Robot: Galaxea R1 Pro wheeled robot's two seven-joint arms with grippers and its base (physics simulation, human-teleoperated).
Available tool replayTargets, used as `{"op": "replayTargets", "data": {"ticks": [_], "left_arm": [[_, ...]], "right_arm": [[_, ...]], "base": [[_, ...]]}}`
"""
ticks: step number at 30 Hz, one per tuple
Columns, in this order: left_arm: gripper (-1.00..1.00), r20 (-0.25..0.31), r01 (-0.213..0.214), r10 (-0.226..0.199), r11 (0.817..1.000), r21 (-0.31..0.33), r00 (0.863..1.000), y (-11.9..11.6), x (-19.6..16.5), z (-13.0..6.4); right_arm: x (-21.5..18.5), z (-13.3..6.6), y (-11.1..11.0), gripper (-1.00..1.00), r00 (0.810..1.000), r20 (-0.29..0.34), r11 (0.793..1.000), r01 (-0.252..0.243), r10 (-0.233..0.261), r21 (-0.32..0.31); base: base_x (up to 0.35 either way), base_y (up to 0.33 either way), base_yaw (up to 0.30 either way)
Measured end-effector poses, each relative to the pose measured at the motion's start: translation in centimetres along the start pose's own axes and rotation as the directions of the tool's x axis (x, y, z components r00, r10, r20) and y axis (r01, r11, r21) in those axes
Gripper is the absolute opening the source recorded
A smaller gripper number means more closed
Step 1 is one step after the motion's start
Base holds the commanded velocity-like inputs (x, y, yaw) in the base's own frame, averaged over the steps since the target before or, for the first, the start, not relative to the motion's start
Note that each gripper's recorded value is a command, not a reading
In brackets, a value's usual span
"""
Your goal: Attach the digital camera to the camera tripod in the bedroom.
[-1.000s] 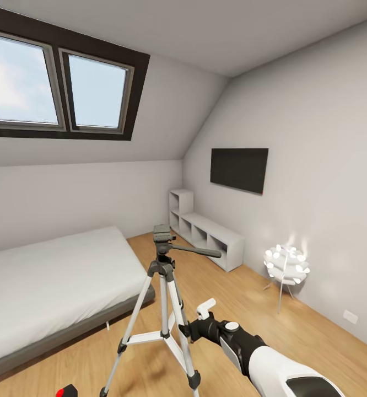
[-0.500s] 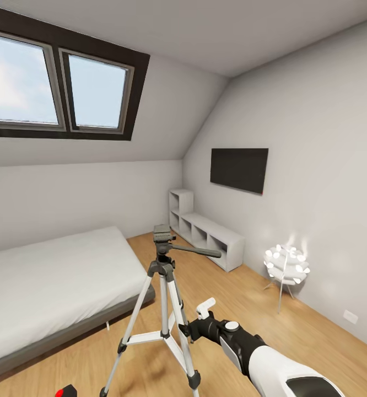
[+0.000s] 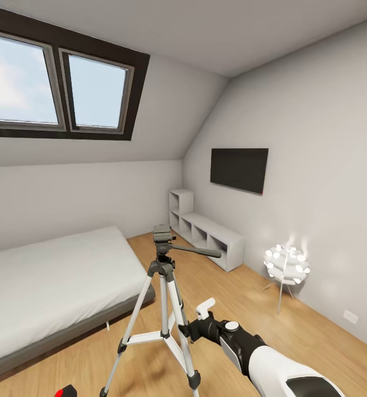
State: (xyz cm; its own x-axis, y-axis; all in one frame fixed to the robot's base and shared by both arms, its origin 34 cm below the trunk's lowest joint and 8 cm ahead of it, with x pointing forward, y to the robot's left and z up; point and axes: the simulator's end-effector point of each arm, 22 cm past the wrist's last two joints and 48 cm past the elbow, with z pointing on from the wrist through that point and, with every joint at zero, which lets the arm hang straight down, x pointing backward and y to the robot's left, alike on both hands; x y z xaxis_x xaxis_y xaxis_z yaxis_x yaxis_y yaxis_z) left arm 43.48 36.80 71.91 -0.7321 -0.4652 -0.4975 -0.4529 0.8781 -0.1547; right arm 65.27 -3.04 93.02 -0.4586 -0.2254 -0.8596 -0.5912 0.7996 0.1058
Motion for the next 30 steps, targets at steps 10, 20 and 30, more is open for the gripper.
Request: {"op": "replayTargets", "data": {"ticks": [10, 20, 30], "left_arm": [[-1.00, 0.000, 0.000, 0.000, 1.000, 0.000, 1.000, 0.0, 0.0, 0.0], [-1.00, 0.000, 0.000, 0.000, 1.000, 0.005, 1.000, -0.1, 0.0, 0.0], [-1.00, -0.001, 0.000, 0.000, 1.000, 0.007, 1.000, -0.2, 0.0, 0.0]], "right_arm": [[0.7, 0.0, 1.4, 1.00, 0.999, -0.023, 0.998, 0.023, -0.024, -0.061], [1.1, -0.2, 3.0, 1.00, 0.999, -0.031, 0.991, 0.025, -0.030, -0.132], [0.7, -0.2, 2.8, 1.00, 0.999, -0.023, 0.992, 0.028, -0.031, -0.125]], "base": [[0.000, 0.000, 0.000], [0.000, 0.012, 0.000], [0.000, 0.101, 0.000]]}}
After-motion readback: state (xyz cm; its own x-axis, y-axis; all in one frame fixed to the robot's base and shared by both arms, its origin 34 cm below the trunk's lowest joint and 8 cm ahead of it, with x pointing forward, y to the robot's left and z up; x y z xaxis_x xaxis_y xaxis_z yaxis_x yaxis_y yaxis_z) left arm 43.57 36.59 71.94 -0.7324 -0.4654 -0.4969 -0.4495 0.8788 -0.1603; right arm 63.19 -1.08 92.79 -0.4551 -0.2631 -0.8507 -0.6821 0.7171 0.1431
